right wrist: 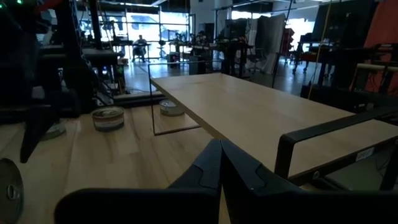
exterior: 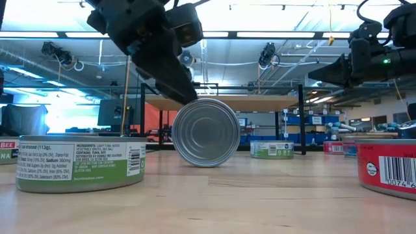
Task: Stack canned seafood by type on shelf
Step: Put the red tuna can on the shelf
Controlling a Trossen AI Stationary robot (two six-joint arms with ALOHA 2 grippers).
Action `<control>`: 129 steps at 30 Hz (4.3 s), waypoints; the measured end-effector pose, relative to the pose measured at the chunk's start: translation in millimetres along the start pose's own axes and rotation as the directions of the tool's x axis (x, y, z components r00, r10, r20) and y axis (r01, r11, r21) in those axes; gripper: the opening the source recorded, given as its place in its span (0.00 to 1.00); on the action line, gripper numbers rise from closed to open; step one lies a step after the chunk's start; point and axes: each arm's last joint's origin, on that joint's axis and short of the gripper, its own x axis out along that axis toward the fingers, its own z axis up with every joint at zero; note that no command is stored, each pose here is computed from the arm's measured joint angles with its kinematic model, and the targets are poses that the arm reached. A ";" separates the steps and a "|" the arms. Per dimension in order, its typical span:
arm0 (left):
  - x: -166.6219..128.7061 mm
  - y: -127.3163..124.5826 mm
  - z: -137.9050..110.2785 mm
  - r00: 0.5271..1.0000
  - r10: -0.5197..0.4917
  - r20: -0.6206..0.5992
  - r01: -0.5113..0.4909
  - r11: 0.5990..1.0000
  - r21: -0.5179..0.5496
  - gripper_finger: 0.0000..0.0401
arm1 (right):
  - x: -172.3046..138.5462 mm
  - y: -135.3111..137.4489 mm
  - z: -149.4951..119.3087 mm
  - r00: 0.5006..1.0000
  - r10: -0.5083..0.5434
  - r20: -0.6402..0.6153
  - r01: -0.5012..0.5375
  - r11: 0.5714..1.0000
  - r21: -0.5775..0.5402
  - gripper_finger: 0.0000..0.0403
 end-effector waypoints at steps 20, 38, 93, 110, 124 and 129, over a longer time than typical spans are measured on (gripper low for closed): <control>15.3 -0.7 -4.4 1.000 0.000 0.000 0.000 1.000 0.031 0.59 | 0.7 0.1 1.1 1.000 -0.001 0.011 0.001 1.000 0.001 0.05; -20.8 1.0 61.9 0.915 0.403 0.001 -0.371 0.842 0.391 0.36 | 0.7 0.1 1.3 1.000 -0.001 0.013 0.001 1.000 0.002 0.05; -27.1 192.8 90.3 0.539 0.841 0.051 -0.693 0.408 0.595 0.44 | 0.7 0.1 2.8 1.000 -0.001 0.028 0.001 1.000 0.004 0.05; -39.6 187.2 110.5 0.618 0.786 0.018 -0.669 0.514 0.537 0.54 | 0.7 0.1 2.6 1.000 -0.001 0.027 0.001 1.000 0.004 0.05; -40.7 177.8 113.9 0.676 0.736 0.019 -0.623 0.559 0.547 0.32 | 0.7 0.1 2.8 1.000 -0.001 0.028 0.001 1.000 0.004 0.05; -44.5 179.6 111.1 0.767 0.641 0.009 -0.572 0.678 0.461 0.05 | 0.7 0.1 2.7 1.000 -0.001 0.028 0.001 1.000 0.004 0.05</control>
